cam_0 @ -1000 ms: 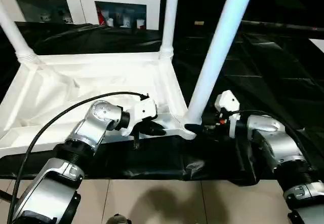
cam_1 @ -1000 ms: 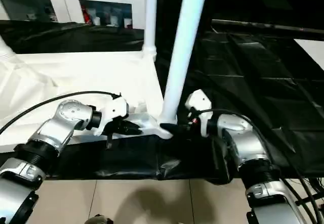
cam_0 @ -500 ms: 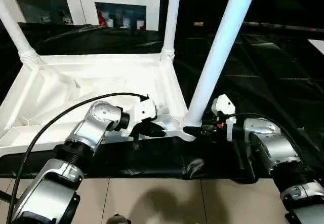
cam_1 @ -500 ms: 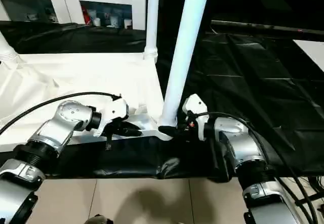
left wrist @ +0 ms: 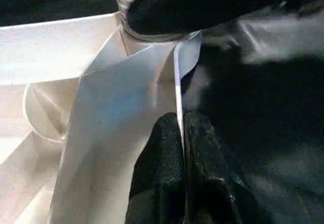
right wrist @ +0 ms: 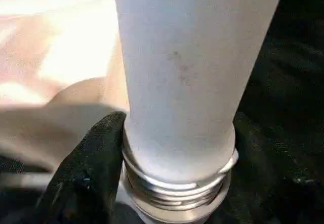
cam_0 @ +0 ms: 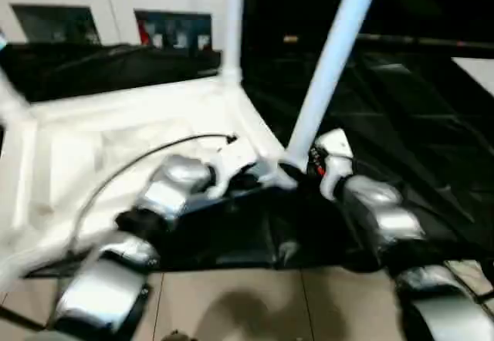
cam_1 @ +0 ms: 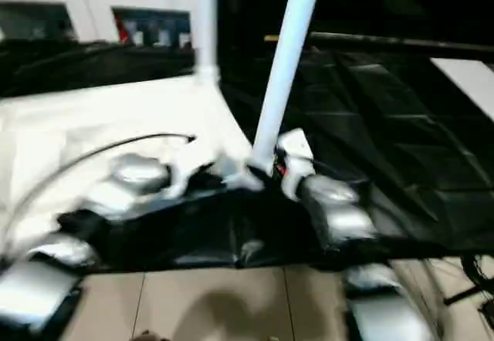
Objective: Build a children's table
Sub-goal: Rotate leg to tighten
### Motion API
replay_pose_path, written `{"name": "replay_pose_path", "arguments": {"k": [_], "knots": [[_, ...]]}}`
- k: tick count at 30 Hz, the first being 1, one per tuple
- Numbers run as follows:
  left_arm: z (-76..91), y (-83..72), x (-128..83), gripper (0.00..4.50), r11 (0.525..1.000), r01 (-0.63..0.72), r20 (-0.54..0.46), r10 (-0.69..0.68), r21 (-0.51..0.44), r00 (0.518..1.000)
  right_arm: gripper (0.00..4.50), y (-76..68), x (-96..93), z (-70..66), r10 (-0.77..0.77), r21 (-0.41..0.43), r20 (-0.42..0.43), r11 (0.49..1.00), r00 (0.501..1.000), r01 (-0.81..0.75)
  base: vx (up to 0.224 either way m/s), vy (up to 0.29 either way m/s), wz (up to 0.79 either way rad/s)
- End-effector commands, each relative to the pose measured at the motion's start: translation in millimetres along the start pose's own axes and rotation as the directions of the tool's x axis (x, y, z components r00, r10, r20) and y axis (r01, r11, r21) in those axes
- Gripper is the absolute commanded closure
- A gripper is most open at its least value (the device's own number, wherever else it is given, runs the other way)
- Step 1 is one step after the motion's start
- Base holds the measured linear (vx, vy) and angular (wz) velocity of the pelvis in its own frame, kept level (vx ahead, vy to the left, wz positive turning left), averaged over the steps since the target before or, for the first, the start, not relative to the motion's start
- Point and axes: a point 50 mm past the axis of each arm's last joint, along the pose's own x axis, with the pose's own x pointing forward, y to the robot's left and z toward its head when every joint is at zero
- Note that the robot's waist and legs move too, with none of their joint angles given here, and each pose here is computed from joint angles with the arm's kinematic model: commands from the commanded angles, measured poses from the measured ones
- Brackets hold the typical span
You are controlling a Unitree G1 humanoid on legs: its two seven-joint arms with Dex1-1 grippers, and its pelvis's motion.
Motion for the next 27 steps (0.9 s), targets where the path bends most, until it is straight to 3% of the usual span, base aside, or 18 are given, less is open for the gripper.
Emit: {"name": "replay_pose_path", "arguments": {"k": [1,3,5,6,10,14,18,27], "knots": [[10.1,-5.7,8,4.50,1.000,-0.016,0.046,0.017,-0.011,0.999,1.75,-6.0,-3.0,-28.4,-0.118,0.055,-0.133,0.990,0.984,0.126,0.000,0.000,0.00],[11.7,-7.8,10,4.50,1.000,-0.013,0.047,0.013,0.005,0.999,1.75,3.1,1.7,-23.7,-0.079,0.009,-0.111,0.997,0.991,0.080,0.000,0.000,0.00],[11.9,-7.1,9,4.50,1.000,-0.017,0.047,0.016,0.023,0.999,1.75,7.4,2.9,-20.0,-0.035,0.015,-0.080,0.999,0.996,0.036,0.000,0.000,0.00],[11.3,-6.1,9,4.50,0.999,-0.020,0.045,0.018,0.036,0.999,1.19,10.8,3.8,-16.8,0.002,0.020,-0.052,1.000,0.999,-0.001,0.000,0.000,0.00],[6.0,-0.1,0,4.50,0.998,0.008,0.049,-0.011,0.069,0.999,0.85,13.1,2.1,-6.8,0.126,0.008,0.015,0.992,0.992,-0.127,0.000,0.000,0.00],[-0.8,-0.5,-10,4.50,0.985,0.106,0.060,-0.115,0.139,0.992,0.62,5.6,-9.3,-4.9,0.250,-0.086,0.009,0.965,0.968,-0.248,0.000,0.000,0.00],[-10.6,-1.8,-30,4.50,0.943,0.263,0.056,-0.279,0.202,0.959,0.62,-10.4,-33.8,-6.7,0.419,-0.153,-0.032,0.895,0.907,-0.419,0.000,0.000,0.00],[-14.0,-5.9,-48,4.50,0.890,0.405,0.061,-0.426,0.211,0.903,0.62,-18.4,-47.6,0.1,0.524,-0.176,-0.057,0.833,0.850,-0.525,0.000,0.000,0.00]]}}
